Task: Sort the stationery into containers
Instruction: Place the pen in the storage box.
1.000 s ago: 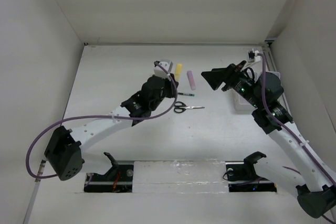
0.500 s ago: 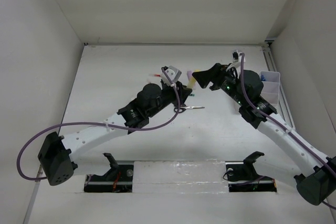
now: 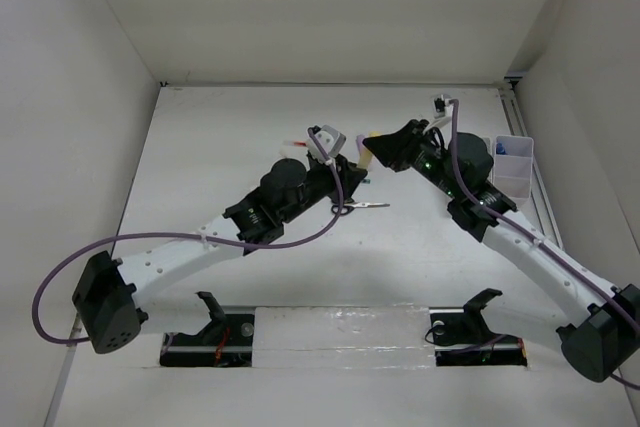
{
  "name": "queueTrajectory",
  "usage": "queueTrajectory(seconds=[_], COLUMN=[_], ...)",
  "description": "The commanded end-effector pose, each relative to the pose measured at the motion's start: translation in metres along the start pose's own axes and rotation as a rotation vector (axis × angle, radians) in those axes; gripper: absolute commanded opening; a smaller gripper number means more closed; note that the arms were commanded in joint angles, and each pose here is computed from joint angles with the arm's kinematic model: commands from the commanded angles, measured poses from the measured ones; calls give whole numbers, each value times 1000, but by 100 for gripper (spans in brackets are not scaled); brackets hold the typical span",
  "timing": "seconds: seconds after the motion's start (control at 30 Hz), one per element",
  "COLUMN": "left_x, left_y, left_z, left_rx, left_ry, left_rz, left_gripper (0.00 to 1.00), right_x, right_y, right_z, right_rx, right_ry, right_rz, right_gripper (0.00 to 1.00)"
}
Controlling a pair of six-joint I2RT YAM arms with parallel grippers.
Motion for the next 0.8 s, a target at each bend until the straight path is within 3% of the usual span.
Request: queueTrajectory(seconds=[0.0,0.07,0.1,0.17,0.2,0.3,0.5,0.6,0.77], left_x=[-6,-8,-8,-8,-6,-2,12,15,21], left_y=[21,22,21,21,25,18,6,-2,-15], left_z=[-8,-6,-4,-3,-2,5,20,22,22], left_rx=[6,18,29,30,32,44,99,128,150], left_ry=[-1,34,67,76,97,160,355,372,327], left_rz=[-87,-93,-94,-98,-119,-96,-45,-7,52], left_gripper=[0,4,43,90,100,100,100,100,100], right_x=[-2,-3,-3,-5,-5,-2,30,50,69], right_y=[9,13,13,25,23,41,66,75,81], right_z=[12,13,10,-1,-10,-42,-118,-152,-194], right_rx=[6,18,24,59,89,180,277,298,344], right_ry=[103,97,69,24,-18,-203,-759,-839,-783], right_rz=[-34,-50,-53,-89,-73,-122,-207,-220,-230], right_gripper=[0,0,0,0,0,0,0,0,0])
Point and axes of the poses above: each gripper's point midway between its finger pads, its own x axis back along the fingers, its own z axis along the line the jaws close on, y = z × x, the point moved 10 cm from there along x, back along the fingers, and after that the axes turned 11 degrees about x, right-handed, at the moved point
